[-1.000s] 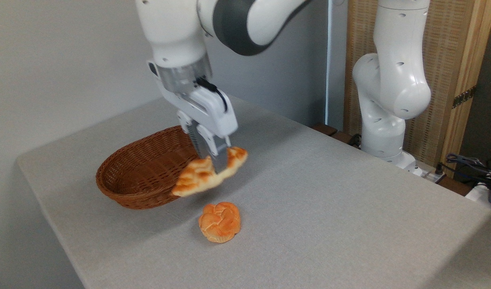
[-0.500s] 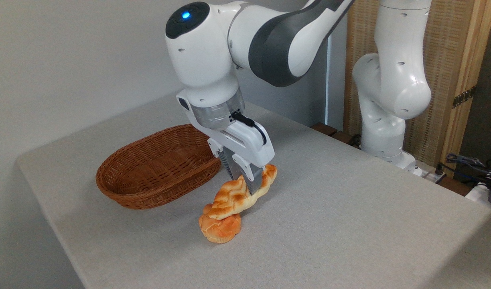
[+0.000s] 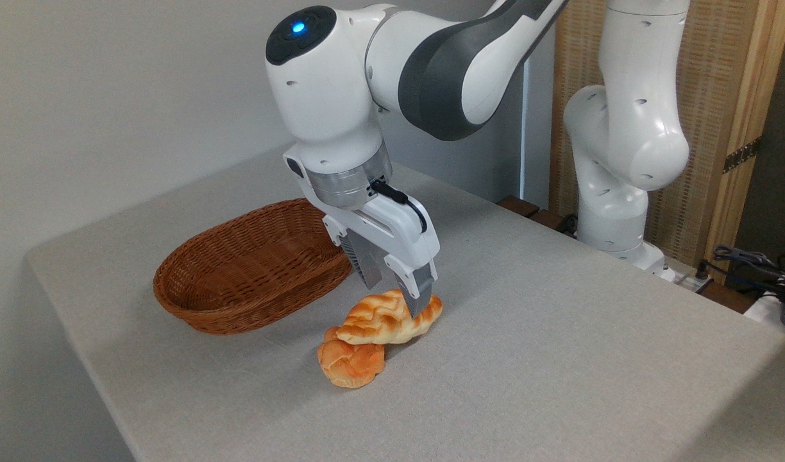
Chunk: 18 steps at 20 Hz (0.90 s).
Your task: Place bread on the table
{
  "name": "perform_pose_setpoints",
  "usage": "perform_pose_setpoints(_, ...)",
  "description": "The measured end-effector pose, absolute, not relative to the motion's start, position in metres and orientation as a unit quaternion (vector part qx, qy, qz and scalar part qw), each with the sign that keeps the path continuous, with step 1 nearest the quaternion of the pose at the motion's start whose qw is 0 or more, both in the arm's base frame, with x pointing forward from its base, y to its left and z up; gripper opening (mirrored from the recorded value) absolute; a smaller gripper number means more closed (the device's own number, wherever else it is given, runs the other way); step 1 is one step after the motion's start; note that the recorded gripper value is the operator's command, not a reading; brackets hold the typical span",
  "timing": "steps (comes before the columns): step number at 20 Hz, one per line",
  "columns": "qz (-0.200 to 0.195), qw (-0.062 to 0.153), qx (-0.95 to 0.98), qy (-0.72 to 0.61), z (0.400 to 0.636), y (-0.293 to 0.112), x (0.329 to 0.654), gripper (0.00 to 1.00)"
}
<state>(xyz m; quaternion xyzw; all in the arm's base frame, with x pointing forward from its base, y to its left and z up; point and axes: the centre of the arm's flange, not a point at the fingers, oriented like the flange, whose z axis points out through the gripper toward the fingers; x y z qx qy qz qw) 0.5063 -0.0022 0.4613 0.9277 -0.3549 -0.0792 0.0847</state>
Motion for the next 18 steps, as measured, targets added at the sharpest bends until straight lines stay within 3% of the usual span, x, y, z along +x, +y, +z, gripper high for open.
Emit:
perform_pose_setpoints(6,-0.067,0.08,0.928,-0.358,0.467,-0.005,0.509,1.0)
perform_pose_setpoints(13,0.046,0.038,0.928,-0.367,0.503,-0.016,0.536,1.0)
perform_pose_setpoints(18,0.085,0.023,0.927,-0.365,0.513,-0.016,0.544,1.0)
